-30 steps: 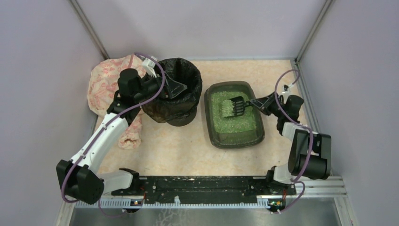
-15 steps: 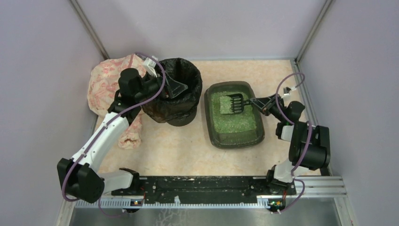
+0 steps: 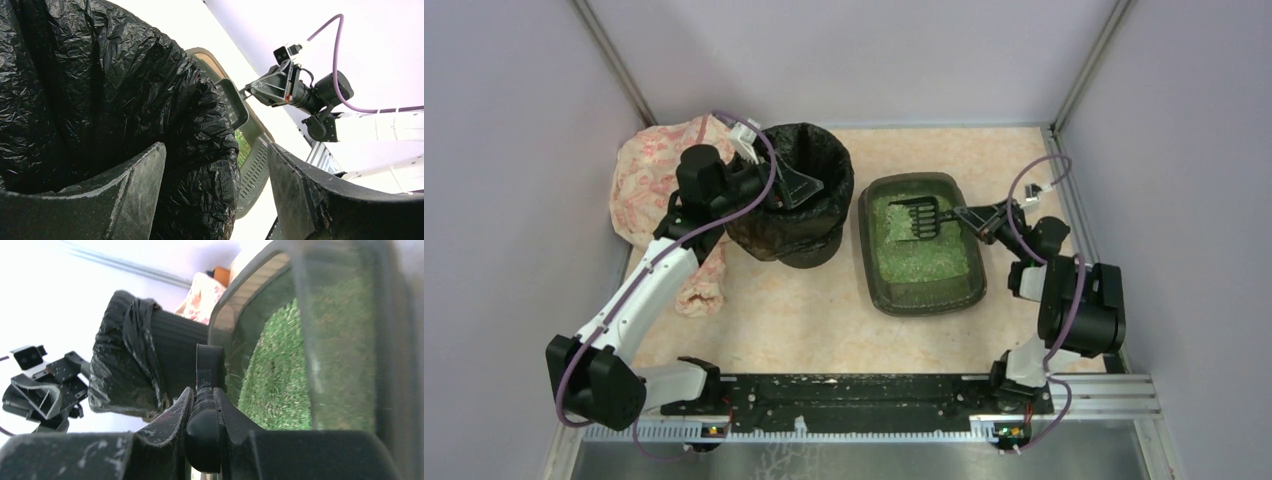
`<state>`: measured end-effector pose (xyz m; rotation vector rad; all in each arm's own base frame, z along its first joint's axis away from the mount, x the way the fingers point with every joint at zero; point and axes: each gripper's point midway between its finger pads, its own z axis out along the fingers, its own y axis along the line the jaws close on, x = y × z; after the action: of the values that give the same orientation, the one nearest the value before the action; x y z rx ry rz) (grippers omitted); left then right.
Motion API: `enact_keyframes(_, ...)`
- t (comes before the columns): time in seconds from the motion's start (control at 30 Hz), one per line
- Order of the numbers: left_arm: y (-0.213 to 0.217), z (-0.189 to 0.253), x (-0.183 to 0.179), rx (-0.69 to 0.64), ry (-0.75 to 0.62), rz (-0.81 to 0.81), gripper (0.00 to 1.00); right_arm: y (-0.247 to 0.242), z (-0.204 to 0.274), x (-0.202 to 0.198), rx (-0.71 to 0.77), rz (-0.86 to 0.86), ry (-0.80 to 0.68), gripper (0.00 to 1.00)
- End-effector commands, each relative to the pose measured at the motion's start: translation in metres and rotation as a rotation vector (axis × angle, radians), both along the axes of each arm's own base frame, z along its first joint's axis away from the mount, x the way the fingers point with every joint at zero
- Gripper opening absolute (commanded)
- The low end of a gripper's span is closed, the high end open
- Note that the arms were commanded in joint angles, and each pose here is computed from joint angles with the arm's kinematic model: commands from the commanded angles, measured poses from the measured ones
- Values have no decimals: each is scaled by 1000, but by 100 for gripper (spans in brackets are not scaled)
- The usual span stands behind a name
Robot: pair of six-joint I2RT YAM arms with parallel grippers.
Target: Clean the litter box
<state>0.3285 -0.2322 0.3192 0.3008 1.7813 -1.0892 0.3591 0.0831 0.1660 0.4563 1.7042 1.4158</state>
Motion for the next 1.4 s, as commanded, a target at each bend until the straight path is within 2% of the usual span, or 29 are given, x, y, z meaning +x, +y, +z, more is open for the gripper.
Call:
enact_keyframes(0.0, -2, 5, 0, -7, -29, -16, 80, -28, 18, 7, -33, -86, -94, 0)
enact_keyframes(0.17, -2, 7, -1, -11, -33, -19, 80, -9, 16, 0, -23, -11, -89, 0)
enact_keyframes(0.3, -2, 6, 0, -11, -30, -15, 80, -19, 10, -1, -23, -57, -72, 0)
enact_keyframes(0.4, -3, 5, 0, -12, -28, -19, 80, -1, 13, -4, -18, 19, -83, 0)
enact_keyframes(0.57, -2, 6, 0, -9, -33, -13, 80, -38, 13, 1, 53, -92, -52, 0)
enact_keyframes(0.73, -2, 8, -1, -5, -46, -19, 80, -12, 15, -4, 160, -7, -13, 0)
enact_keyframes(0.87, -1, 6, 0, -1, -44, -13, 80, -40, 10, 1, 192, -99, 9, 0)
enact_keyframes(0.97, -2, 6, 0, -1, -45, -14, 80, -47, 7, 7, 201, -125, 32, 0)
enact_keyframes(1.1, -3, 6, -1, 3, -49, -22, 80, -24, 1, 8, 159, -50, 59, 0)
enact_keyframes(1.27, -1, 9, -1, 10, -67, -10, 80, -56, 7, 13, 151, -148, 50, 0)
enact_keyframes(1.37, -2, 8, -1, 9, -64, -17, 80, -27, 8, 14, 114, -53, 56, 0)
